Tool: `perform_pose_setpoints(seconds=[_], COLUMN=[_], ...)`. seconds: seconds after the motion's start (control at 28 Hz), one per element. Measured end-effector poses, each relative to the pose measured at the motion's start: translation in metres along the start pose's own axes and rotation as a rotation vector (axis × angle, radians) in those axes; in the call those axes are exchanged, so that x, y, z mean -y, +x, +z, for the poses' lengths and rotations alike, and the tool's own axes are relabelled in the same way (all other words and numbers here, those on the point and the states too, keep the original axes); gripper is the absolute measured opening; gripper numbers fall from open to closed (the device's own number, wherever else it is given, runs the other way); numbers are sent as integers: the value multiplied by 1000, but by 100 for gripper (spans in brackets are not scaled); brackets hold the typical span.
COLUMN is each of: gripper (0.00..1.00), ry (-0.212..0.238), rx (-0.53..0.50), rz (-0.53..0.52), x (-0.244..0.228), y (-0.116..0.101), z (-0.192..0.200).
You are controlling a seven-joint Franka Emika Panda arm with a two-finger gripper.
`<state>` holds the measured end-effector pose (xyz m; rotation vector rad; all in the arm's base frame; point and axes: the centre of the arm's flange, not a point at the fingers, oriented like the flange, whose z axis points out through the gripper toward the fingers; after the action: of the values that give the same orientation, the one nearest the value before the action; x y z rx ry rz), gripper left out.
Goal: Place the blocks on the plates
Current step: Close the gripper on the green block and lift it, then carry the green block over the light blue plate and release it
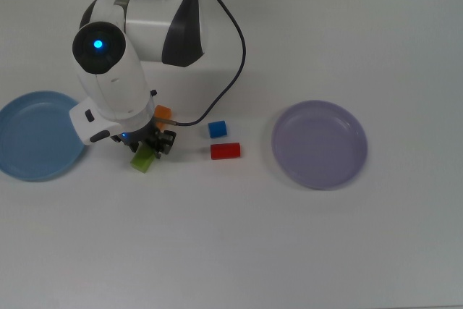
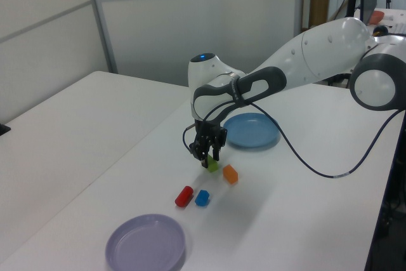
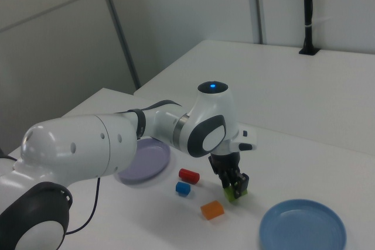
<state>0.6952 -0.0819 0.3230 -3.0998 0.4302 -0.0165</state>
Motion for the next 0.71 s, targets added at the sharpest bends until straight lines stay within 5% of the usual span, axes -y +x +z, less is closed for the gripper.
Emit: perform_pose_setpoints(seconds=[0.14,0.39,0.71], gripper=[33,33,33], ry=[-6,-4,-21], rx=[-2,-27,-47], rz=[-4,2,-37], x=[0,-4,-61], y=[0,5,2], z=[-1,-16,-86])
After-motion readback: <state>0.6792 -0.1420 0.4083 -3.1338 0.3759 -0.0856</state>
